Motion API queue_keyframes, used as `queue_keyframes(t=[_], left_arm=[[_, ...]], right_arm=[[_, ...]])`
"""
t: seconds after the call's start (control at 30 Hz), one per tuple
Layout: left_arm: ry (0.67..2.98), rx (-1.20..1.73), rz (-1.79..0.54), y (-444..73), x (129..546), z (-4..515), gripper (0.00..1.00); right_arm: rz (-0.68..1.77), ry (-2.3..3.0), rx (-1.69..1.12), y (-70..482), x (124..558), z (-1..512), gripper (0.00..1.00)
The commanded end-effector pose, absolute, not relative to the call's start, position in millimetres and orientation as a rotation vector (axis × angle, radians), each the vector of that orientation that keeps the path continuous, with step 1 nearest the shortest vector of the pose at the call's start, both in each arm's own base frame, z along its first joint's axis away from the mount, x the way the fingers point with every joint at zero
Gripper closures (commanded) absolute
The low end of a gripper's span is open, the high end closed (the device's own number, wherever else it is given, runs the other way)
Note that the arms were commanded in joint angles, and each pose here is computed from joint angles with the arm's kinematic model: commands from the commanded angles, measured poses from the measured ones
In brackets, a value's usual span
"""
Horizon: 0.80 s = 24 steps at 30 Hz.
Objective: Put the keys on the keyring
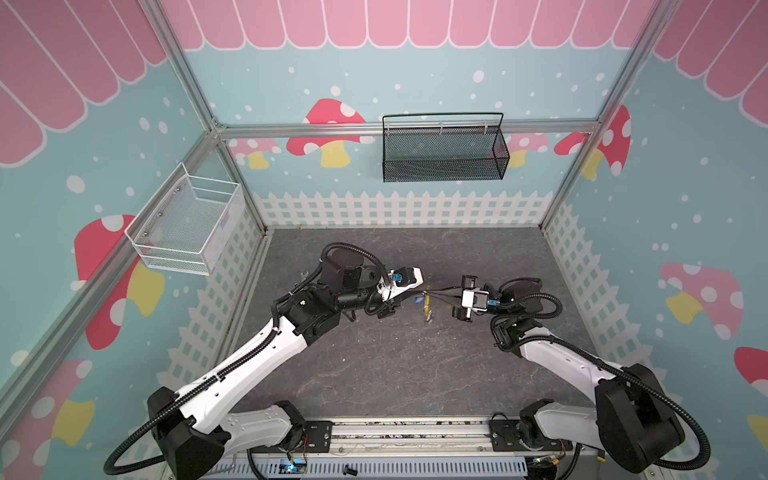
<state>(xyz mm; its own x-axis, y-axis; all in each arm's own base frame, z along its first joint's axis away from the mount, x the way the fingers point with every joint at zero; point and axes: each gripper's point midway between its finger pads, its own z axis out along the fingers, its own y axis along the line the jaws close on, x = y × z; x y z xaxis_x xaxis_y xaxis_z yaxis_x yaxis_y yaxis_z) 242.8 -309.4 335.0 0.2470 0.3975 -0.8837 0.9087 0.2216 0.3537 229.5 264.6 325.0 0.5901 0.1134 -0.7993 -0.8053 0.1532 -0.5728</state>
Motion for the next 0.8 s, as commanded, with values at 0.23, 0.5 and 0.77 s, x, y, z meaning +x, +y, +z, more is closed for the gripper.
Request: queue_keyframes(t=[0.23, 0.5, 0.77], left_arm=[[1.311, 1.445, -0.579, -317, 239, 334, 0.79], [1.281, 1.485, -0.626, -325, 234, 340, 1.0], [1.296, 1.531, -0.61, -322, 228, 344, 1.0]], right_arm=[[0.746, 0.627, -1.271, 263, 221, 339, 1.0], [0.752, 0.632, -1.27, 263, 221, 339, 1.0], [0.712, 0.68, -1.231, 261, 230, 337, 0.95]])
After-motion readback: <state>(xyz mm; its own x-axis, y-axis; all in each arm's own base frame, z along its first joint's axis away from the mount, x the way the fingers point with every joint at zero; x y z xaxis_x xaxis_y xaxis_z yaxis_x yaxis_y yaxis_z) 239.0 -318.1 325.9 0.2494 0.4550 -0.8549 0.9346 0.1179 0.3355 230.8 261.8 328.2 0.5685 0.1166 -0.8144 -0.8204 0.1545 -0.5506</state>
